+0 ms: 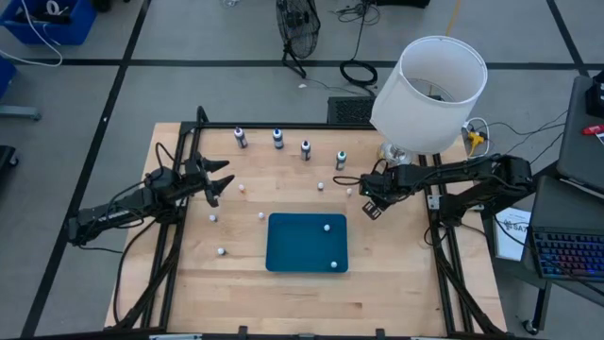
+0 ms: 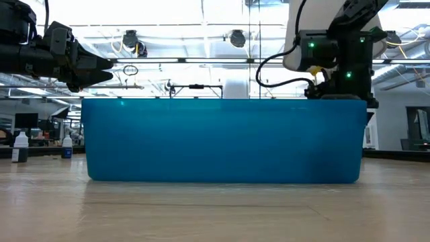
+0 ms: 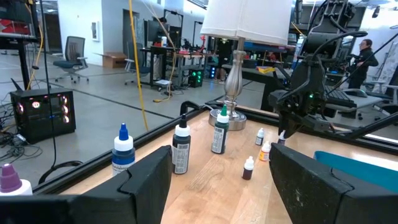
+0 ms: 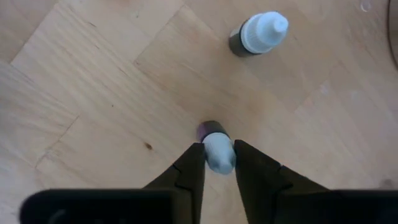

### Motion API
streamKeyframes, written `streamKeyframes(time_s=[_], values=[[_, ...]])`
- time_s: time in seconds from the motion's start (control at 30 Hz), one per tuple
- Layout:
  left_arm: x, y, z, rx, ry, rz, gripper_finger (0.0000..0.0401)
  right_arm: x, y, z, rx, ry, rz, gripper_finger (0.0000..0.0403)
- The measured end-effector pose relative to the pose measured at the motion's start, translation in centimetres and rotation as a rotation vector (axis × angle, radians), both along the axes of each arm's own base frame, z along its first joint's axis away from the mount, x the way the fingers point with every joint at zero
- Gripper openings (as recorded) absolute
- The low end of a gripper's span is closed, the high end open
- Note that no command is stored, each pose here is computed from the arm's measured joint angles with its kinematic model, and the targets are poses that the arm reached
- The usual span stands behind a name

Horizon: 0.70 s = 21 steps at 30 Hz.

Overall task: Pick & Place food coloring
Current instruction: Put the right small purple food coloring bottle into the blue bin

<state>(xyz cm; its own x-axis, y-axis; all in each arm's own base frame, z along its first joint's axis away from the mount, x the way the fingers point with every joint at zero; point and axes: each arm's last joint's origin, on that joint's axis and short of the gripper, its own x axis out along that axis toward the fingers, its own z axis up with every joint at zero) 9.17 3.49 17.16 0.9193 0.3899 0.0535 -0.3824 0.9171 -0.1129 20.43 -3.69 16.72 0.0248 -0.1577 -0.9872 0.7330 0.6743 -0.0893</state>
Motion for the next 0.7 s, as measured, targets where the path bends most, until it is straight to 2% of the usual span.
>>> streamKeyframes(time_s=[0.1,0.27,0.37,0.5,0.7], values=[[0.0,0.0,0.0,0.0,0.0,0.0,0.0269,0.1,0.0,0.0,-0.002,-0.005,0.022,0.0041],[0.0,0.0,0.0,0.0,0.0,0.0,0.0269,0.2,0.5,0.2,-0.004,-0.016,0.069,0.0039],[0.0,0.0,0.0,0.0,0.0,0.0,0.0269,0.6,1.2,1.2,0.007,-0.065,0.099,0.0039],[0.0,0.0,0.0,0.0,0.0,0.0,0.0269,1.5,2.8,3.8,0.01,-0.182,0.139,0.0039],[0.0,0.0,0.0,0.0,0.0,0.0,0.0269,4.3,6.3,9.9,-0.008,-0.406,0.265,0.0039]])
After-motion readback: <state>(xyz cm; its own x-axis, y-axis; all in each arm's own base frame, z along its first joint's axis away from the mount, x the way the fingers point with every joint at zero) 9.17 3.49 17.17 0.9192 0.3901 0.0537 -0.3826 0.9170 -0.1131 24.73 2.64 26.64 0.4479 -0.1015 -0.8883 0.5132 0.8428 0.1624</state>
